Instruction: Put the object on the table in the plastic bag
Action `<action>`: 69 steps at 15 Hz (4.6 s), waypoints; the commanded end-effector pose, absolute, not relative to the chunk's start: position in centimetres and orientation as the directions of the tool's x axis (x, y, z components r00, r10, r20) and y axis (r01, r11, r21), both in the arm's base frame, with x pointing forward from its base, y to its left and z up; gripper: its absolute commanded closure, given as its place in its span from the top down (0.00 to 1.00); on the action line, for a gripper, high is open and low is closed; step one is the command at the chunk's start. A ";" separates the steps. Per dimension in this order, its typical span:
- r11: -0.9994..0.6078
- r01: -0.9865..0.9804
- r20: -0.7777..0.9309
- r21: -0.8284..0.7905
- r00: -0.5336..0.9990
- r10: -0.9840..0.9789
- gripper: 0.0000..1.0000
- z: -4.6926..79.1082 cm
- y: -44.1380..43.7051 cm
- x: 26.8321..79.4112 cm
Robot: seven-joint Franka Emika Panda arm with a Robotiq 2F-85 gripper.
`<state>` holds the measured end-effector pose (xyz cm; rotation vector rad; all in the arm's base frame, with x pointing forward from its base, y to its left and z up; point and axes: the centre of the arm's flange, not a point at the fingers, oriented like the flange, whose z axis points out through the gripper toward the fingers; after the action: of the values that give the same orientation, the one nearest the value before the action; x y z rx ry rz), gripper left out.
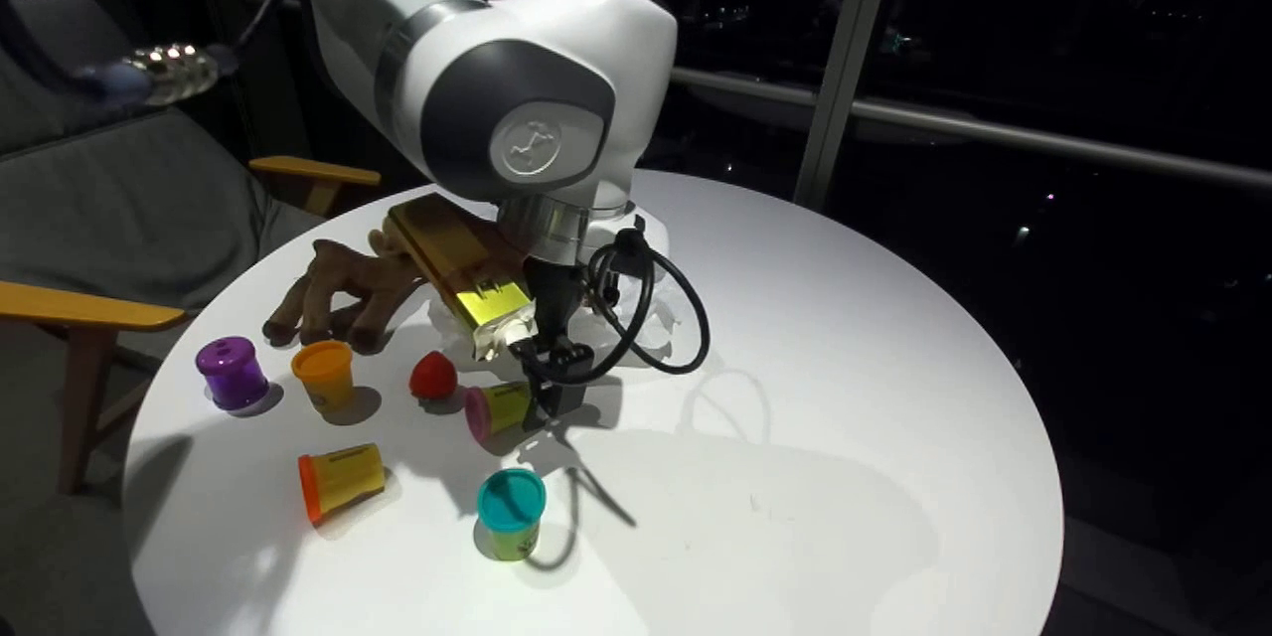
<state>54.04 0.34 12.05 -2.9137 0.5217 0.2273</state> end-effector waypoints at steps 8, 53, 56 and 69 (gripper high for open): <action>-0.936 -0.334 -0.157 -0.110 0.936 -0.315 0.74 8.3 1.3 54.4; -0.967 -0.181 0.219 -0.182 0.951 -0.219 1.00 25.7 6.6 70.0; -0.926 -0.323 0.209 -0.194 0.909 -0.361 1.00 28.1 3.1 66.9; -0.758 -0.652 -0.149 0.015 0.748 -0.646 1.00 19.5 -9.5 50.0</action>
<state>52.67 -9.68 20.54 -2.9201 1.0852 0.1031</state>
